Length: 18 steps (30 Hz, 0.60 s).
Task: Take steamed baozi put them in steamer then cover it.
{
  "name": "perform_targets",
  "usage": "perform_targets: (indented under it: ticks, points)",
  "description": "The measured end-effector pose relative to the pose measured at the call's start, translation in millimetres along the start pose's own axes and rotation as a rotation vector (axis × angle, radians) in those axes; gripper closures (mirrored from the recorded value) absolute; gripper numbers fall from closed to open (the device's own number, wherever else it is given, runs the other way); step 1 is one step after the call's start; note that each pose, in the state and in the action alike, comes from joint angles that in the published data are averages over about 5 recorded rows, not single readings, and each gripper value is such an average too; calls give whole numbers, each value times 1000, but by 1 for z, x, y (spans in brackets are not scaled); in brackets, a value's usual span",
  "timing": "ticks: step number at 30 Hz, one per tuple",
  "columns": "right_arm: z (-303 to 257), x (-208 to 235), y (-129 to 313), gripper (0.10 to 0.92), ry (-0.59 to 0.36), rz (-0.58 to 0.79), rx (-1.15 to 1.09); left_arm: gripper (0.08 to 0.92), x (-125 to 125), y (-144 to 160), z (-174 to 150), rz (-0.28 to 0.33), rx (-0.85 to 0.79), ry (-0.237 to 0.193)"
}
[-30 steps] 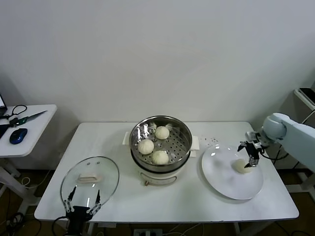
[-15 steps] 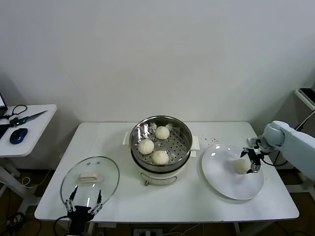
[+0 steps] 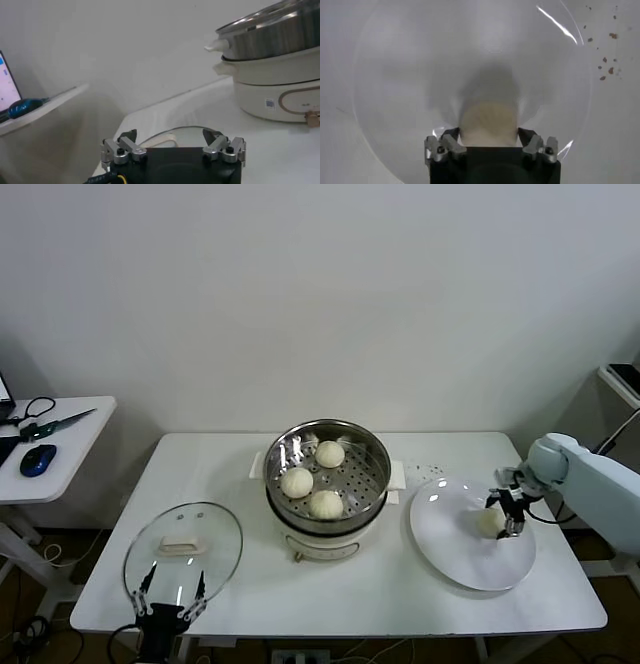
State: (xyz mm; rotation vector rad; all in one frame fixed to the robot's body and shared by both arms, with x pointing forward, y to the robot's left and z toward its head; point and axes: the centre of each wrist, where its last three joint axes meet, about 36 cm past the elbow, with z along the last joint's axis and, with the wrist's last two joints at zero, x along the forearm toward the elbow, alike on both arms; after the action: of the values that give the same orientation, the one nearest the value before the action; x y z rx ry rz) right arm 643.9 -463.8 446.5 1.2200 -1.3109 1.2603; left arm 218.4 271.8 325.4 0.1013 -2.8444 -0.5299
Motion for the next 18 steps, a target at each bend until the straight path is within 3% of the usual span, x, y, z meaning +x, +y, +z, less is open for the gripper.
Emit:
perform_targets:
  ticks: [9,18]
  points:
    - [0,12,-6,293,-8,11,-12,177,1,0,0,1,0,-1]
    - [-33,74,-43,293,-68,83,-11,177,2,-6,-4,16,9,-14]
